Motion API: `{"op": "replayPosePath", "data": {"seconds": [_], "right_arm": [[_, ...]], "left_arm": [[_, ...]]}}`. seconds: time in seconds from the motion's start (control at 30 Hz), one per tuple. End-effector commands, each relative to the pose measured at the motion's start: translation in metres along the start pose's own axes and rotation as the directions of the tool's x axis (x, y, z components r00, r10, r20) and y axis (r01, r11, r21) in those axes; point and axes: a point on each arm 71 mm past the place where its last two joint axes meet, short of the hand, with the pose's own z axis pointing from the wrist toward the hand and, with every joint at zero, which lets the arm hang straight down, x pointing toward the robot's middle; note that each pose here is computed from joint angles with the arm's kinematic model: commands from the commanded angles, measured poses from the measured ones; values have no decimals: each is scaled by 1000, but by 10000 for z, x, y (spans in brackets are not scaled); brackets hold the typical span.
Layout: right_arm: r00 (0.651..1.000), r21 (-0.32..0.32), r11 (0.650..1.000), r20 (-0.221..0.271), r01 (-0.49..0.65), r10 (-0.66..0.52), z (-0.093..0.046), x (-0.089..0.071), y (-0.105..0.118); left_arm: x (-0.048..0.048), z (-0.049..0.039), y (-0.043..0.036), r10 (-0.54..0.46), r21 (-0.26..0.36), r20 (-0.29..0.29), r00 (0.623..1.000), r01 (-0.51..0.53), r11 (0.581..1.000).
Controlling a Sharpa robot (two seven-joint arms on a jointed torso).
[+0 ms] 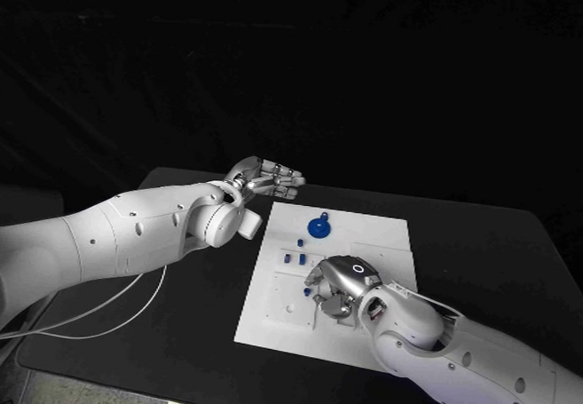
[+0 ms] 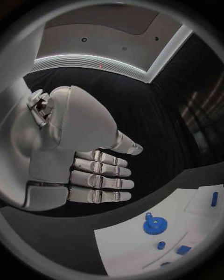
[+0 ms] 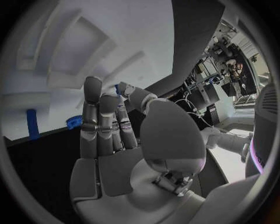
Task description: Assemble the parts on the task board
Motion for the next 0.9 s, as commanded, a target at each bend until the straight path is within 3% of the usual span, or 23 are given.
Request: {"op": "replayPosePath", "data": {"seconds": [0.03,0.17,0.47,0.67,0.9], "right_arm": [[997,-14,999,53,-48,49,-18,-182,-8],[995,7,998,79,-65,65,-49,-423,-138],[998,77,996,47,-41,37,-173,-820,-541],[1000,126,992,25,-9,6,-197,-885,-736],[1000,167,986,-15,21,-19,-170,-850,-865]], "left_arm": [[6,-4,-12,-10,5,-15,1000,10,1000],[-10,-9,-8,-9,3,-12,1000,9,1000],[-22,-18,-5,-8,0,-11,1000,8,1000],[-18,-19,-7,-8,1,-13,1000,8,1000],[-12,-17,-7,-9,1,-16,1000,9,1000]]}}
